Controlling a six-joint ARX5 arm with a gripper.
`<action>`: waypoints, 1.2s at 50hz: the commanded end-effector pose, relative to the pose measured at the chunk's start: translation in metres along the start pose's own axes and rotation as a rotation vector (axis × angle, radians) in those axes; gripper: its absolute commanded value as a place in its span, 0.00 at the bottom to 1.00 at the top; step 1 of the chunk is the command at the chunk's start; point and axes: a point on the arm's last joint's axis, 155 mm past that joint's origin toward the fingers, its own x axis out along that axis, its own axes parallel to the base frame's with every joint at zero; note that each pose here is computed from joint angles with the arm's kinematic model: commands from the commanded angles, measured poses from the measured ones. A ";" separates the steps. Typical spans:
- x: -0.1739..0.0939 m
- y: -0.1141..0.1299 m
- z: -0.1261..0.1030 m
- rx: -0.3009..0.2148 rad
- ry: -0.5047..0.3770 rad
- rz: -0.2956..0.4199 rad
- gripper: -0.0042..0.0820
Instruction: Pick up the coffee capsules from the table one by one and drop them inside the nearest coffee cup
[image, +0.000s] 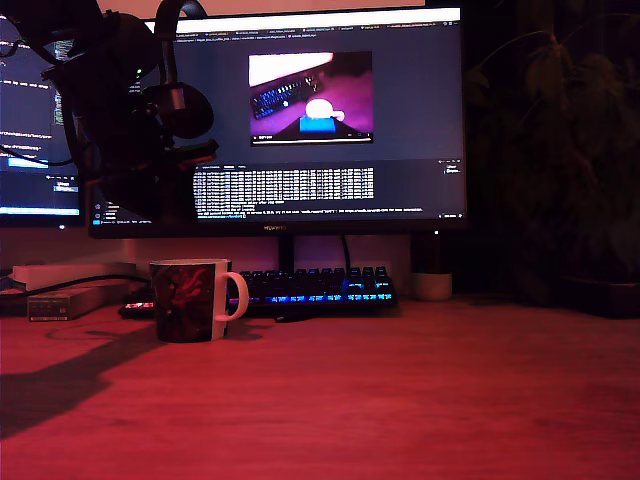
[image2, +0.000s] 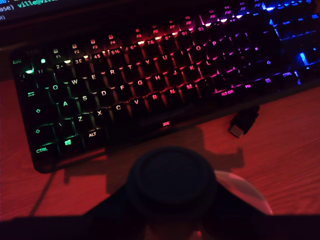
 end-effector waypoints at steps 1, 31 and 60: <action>0.000 -0.002 -0.006 -0.004 0.011 -0.007 0.23; -0.008 -0.009 -0.003 0.018 0.005 -0.026 0.23; -0.017 -0.041 -0.013 0.060 0.040 -0.066 0.24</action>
